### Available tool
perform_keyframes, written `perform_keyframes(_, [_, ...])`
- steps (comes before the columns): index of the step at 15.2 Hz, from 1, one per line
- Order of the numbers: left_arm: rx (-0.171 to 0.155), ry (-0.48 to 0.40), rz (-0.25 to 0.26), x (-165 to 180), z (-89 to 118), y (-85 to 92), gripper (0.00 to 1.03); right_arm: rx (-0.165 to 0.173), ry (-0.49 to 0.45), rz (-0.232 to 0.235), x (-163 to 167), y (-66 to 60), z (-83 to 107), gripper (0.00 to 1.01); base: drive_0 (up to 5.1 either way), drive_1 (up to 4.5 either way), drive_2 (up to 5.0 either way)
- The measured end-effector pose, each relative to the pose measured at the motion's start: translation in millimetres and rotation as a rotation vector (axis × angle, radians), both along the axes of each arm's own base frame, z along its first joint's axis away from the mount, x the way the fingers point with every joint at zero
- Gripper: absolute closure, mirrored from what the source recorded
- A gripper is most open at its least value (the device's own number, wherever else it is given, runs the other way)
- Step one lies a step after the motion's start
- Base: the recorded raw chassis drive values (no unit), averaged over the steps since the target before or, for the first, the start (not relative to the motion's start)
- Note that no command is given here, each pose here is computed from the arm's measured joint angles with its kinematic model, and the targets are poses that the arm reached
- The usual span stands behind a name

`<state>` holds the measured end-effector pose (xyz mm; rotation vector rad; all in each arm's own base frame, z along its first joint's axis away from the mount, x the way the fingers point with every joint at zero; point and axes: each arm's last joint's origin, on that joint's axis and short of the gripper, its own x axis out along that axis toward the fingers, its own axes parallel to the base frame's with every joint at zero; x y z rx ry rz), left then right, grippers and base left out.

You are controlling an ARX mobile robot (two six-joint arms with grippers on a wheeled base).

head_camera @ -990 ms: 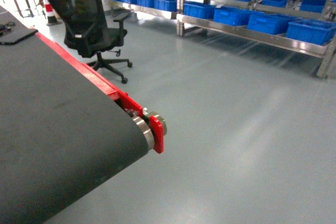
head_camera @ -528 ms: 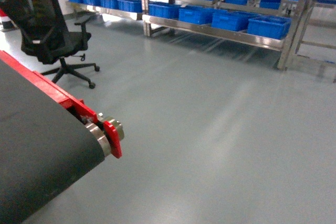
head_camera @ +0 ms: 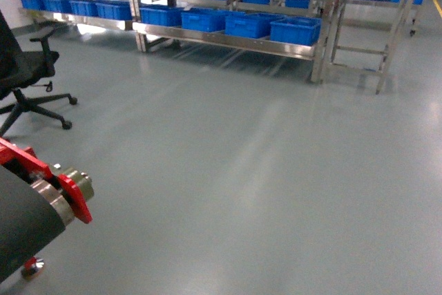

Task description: Pick blue part to blue bin on bottom shelf

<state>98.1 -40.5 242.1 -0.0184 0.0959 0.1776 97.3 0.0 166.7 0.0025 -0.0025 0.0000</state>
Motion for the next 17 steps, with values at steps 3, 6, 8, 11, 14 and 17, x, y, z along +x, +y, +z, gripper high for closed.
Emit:
perform_keyframes(3, [0.0,0.0,0.0,0.0,0.0,0.0,0.59,0.0,0.0,0.0,0.0,0.0,0.0,0.03,-1.6,-1.61,-1.6])
perform_keyframes(6, [0.0,0.0,0.0,0.0,0.0,0.0,0.59,0.0,0.0,0.0,0.0,0.0,0.0,0.03,-1.6,-1.59,-1.6])
perform_keyframes(8, [0.0,0.0,0.0,0.0,0.0,0.0,0.59,0.0,0.0,0.0,0.0,0.0,0.0,0.03,-1.4,-1.38,-1.4])
perform_keyframes(11, [0.0,0.0,0.0,0.0,0.0,0.0,0.59,0.0,0.0,0.0,0.0,0.0,0.0,0.03,-1.6,-1.62,-1.6])
perform_keyframes(14, [0.0,0.0,0.0,0.0,0.0,0.0,0.59,0.0,0.001,0.0,0.0,0.0,-0.1,0.03,-1.7,-1.66,-1.7])
perform_keyframes(17, [0.0,0.0,0.0,0.0,0.0,0.0,0.59,0.0,0.0,0.0,0.0,0.0,0.0,0.03,-1.6,-1.59,-1.6])
